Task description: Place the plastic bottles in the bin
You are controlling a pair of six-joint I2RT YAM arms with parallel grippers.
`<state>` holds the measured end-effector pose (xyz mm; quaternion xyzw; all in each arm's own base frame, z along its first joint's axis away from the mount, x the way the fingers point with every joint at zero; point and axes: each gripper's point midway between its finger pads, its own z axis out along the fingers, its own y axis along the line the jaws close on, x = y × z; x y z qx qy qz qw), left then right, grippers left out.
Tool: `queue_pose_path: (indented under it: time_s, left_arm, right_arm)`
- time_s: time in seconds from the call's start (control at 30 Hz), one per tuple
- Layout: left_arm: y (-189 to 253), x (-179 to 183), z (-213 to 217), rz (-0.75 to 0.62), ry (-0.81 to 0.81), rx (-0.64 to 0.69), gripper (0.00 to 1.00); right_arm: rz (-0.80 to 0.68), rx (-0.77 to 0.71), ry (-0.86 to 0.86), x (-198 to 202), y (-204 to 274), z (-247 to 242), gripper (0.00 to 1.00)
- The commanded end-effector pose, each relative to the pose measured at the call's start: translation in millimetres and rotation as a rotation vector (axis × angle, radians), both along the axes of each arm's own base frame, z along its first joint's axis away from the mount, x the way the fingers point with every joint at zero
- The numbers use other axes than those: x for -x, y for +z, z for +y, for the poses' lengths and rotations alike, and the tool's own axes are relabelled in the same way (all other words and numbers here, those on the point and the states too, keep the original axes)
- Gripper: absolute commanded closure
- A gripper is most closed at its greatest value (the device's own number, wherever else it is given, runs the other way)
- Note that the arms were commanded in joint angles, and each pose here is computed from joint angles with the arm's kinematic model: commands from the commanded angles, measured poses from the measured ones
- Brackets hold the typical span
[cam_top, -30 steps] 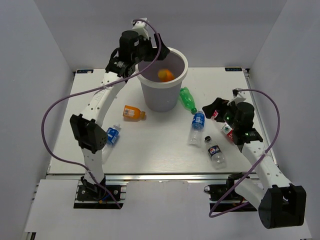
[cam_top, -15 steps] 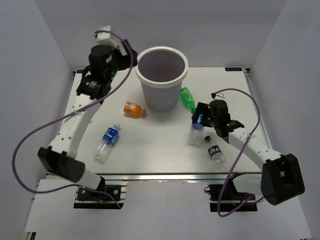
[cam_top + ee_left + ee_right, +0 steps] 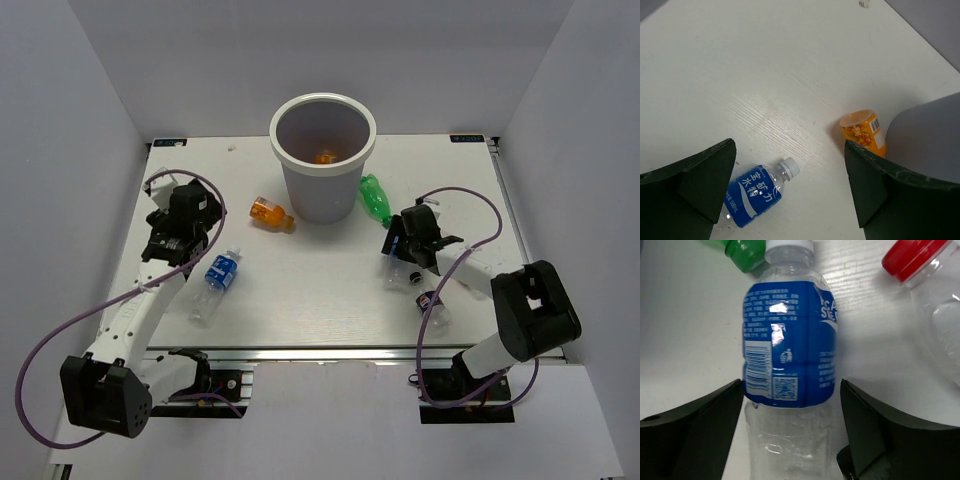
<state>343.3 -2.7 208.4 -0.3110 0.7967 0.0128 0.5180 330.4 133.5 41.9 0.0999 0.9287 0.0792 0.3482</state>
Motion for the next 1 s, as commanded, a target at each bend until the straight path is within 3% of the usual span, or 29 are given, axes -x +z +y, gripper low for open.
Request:
queue_pose_path:
  time_s: [0.0, 0.07, 0.1, 0.2, 0.33, 0.47, 0.5, 0.6, 0.63, 0.7, 0.73, 0.8, 0.83, 0.9, 0.93, 0.97]
  left_arm:
    - [15, 12, 17, -0.060, 0.109, 0.001, 0.02]
    - [11, 13, 18, -0.054, 0.111, -0.004, 0.02]
    - [11, 12, 17, -0.059, 0.107, -0.006, 0.02]
    - [3, 12, 20, -0.041, 0.118, -0.020, 0.02]
    - [-4, 12, 21, -0.020, 0.124, -0.032, 0.02]
    - [-7, 6, 15, -0.024, 0.091, -0.015, 0.02]
    - [-12, 6, 13, -0.015, 0.074, -0.017, 0.02]
    - [-18, 1, 5, -0.011, 0.028, -0.001, 0.02]
    - [-21, 0, 4, -0.004, 0.020, 0.001, 0.02]
    - [-29, -3, 0, 0.012, -0.002, 0.011, 0.02]
    - [-32, -4, -2, 0.022, -0.011, 0.011, 0.02]
    - [-40, -5, -5, 0.054, -0.027, 0.015, 0.02]
    - [-43, -4, -6, 0.065, -0.035, 0.015, 0.02]
    - [-49, -5, -10, 0.078, -0.066, 0.013, 0.02]
    - [-52, -5, -14, 0.084, -0.085, 0.021, 0.02]
    - [-55, -5, -15, 0.090, -0.093, 0.023, 0.02]
  right_arm:
    - [-0.114, -0.038, -0.053, -24, 18, 6, 0.20]
    - [-0.123, -0.043, -0.055, -25, 19, 7, 0.34]
    - [-0.127, -0.045, -0.054, -25, 21, 8, 0.45]
    - [-0.167, -0.061, -0.057, -28, 37, 8, 0.60]
    - [-0.266, -0.091, -0.039, -26, 86, 8, 0.67]
    - [-0.478, -0.143, 0.014, -23, 168, 8, 0.69]
    - [-0.579, -0.148, 0.043, -23, 207, 7, 0.69]
    - [-0.723, -0.187, 0.188, -20, 267, 26, 0.69]
    - [-0.841, -0.190, 0.245, -23, 309, 34, 0.69]
    - [-0.905, -0.211, 0.367, -31, 333, 58, 0.68]
    - [-1.018, -0.216, 0.410, -34, 377, 65, 0.68]
    - [-1.034, -0.215, 0.487, -61, 383, 89, 0.68]
    - [-1.124, -0.236, 0.516, -63, 429, 97, 0.68]
    - [-1.098, -0.226, 0.581, -100, 418, 124, 0.68]
    - [-1.170, -0.259, 0.627, -99, 457, 134, 0.68]
    - [-1.142, -0.275, 0.664, -109, 453, 146, 0.68]
